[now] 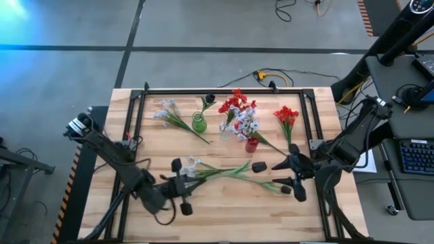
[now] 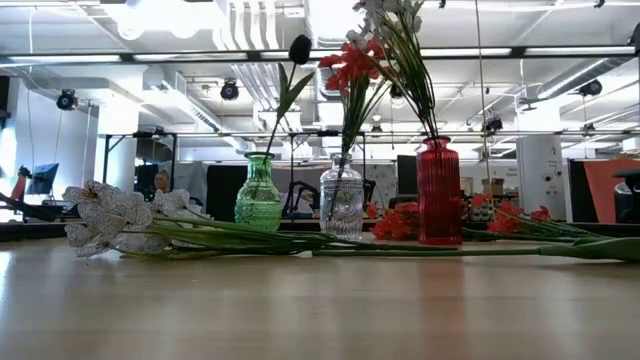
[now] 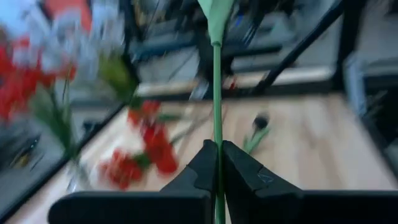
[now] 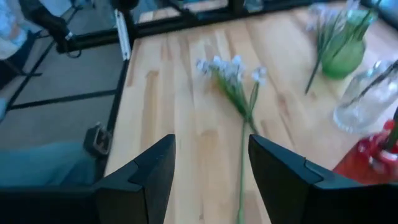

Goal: Sort flowers into vase by color
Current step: Put the bottom black tulip into the green vase

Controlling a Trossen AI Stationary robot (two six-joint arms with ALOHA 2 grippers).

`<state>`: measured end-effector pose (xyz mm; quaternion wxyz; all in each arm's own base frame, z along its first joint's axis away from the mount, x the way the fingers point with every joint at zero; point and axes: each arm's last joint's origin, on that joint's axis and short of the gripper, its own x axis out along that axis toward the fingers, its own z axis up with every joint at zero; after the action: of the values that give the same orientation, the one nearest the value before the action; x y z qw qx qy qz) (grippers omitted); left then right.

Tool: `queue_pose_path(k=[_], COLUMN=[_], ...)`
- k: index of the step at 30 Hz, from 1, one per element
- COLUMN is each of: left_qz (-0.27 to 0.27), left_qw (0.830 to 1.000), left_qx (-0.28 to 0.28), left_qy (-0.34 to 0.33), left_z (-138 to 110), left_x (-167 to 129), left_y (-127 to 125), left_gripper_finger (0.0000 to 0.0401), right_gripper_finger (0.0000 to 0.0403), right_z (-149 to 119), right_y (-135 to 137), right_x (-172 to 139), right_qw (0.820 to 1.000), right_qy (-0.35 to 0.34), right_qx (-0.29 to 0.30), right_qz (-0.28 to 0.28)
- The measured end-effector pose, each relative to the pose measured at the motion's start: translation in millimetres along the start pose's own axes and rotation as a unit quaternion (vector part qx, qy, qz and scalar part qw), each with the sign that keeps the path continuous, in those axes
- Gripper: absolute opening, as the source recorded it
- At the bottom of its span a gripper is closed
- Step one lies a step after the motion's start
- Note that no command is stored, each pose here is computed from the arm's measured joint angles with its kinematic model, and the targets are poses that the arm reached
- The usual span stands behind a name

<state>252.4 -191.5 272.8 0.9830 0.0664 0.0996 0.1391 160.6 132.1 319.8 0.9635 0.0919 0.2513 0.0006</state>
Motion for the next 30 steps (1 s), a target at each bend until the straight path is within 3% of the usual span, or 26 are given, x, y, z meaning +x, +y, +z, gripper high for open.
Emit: queue_pose_path(k=[4, 9, 15, 20, 25, 30], left_qz=[-0.077, -0.095, -0.104, -0.155, -0.178, -0.175], left_qw=[0.991, 0.972, 0.966, 0.947, 0.934, 0.935], left_qx=[-0.011, -0.024, -0.018, 0.03, 0.06, 0.062], left_qy=[-0.113, -0.213, -0.237, -0.279, -0.303, -0.303], left_z=[5.8, -7.1, -19.4, -19.5, -17.6, -17.6], left_x=[-8.2, -15.7, -18.9, -20.3, -17.6, -12.8], left_y=[6.0, 18.0, 23.8, 22.9, 24.3, 27.5], left_gripper_finger=[0.0, 0.0, 0.0, 0.0, 0.0, 0.0], right_gripper_finger=[0.0194, 0.0194, 0.0197, 0.0218, 0.0254, 0.0284], right_z=[2.6, 9.3, 18.1, 26.5, 43.3, 62.8], right_y=[10.6, 28.0, 52.8, 64.1, 68.5, 79.0], right_x=[11.3, 28.9, 52.4, 71.4, 90.4, 107.0], right_qw=[0.999, 0.989, 0.964, 0.941, 0.929, 0.922], right_qy=[-0.036, -0.114, -0.207, -0.275, -0.285, -0.286], right_qx=[-0.036, -0.098, -0.168, -0.198, -0.228, -0.252], right_qz=[0.009, 0.008, 0.014, -0.007, -0.052, -0.073])
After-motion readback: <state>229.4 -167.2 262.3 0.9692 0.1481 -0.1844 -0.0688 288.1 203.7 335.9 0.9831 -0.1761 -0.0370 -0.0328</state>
